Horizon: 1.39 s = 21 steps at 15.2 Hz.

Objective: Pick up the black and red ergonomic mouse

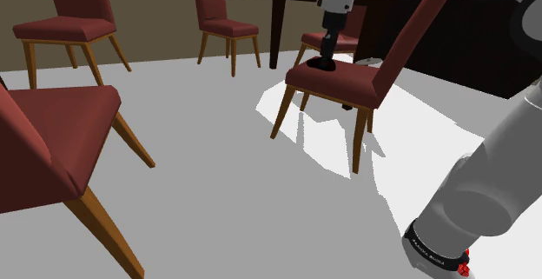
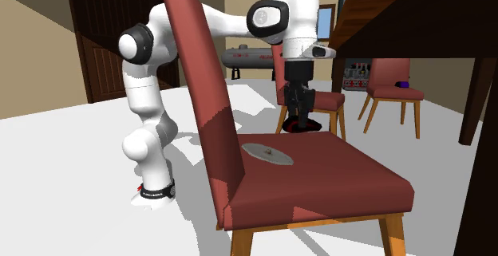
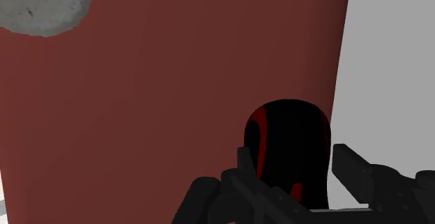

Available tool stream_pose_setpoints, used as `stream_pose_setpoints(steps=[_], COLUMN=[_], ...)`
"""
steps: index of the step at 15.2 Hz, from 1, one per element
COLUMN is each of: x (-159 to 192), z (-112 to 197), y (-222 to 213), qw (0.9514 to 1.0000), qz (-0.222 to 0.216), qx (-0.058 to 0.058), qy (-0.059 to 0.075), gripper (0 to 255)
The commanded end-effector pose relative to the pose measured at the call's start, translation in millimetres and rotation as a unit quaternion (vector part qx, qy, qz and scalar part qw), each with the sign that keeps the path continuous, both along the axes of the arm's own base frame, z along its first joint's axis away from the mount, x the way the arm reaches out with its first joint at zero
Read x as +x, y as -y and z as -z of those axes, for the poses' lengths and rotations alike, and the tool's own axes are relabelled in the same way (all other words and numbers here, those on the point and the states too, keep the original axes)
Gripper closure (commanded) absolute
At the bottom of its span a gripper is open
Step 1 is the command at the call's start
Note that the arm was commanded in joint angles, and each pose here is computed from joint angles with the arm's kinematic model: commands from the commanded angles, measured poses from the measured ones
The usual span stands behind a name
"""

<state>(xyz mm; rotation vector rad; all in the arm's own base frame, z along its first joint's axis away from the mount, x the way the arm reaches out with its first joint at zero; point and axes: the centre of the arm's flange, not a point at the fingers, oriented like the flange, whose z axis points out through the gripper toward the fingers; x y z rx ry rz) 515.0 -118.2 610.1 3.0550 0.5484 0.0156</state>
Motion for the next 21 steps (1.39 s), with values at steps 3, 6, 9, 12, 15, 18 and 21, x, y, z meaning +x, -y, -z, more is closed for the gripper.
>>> stream_pose_setpoints(steps=[3,6,9,12,15,18,21], x=[7,-1,11,11,11,11,11], z=[32,27,12,-3,-19,-35,-51], y=[-3,2,3,3,3,3,3], qw=[0.9992,0.9992,0.9992,0.9992,0.9992,0.9992,0.9992], qz=[0.005,0.004,0.004,0.004,0.004,0.004,0.004], qx=[0.018,0.017,0.018,0.018,0.018,0.018,0.018], qy=[-0.035,-0.035,-0.035,-0.035,-0.035,-0.035,-0.035], gripper=[255,255,255,255,255,255,255])
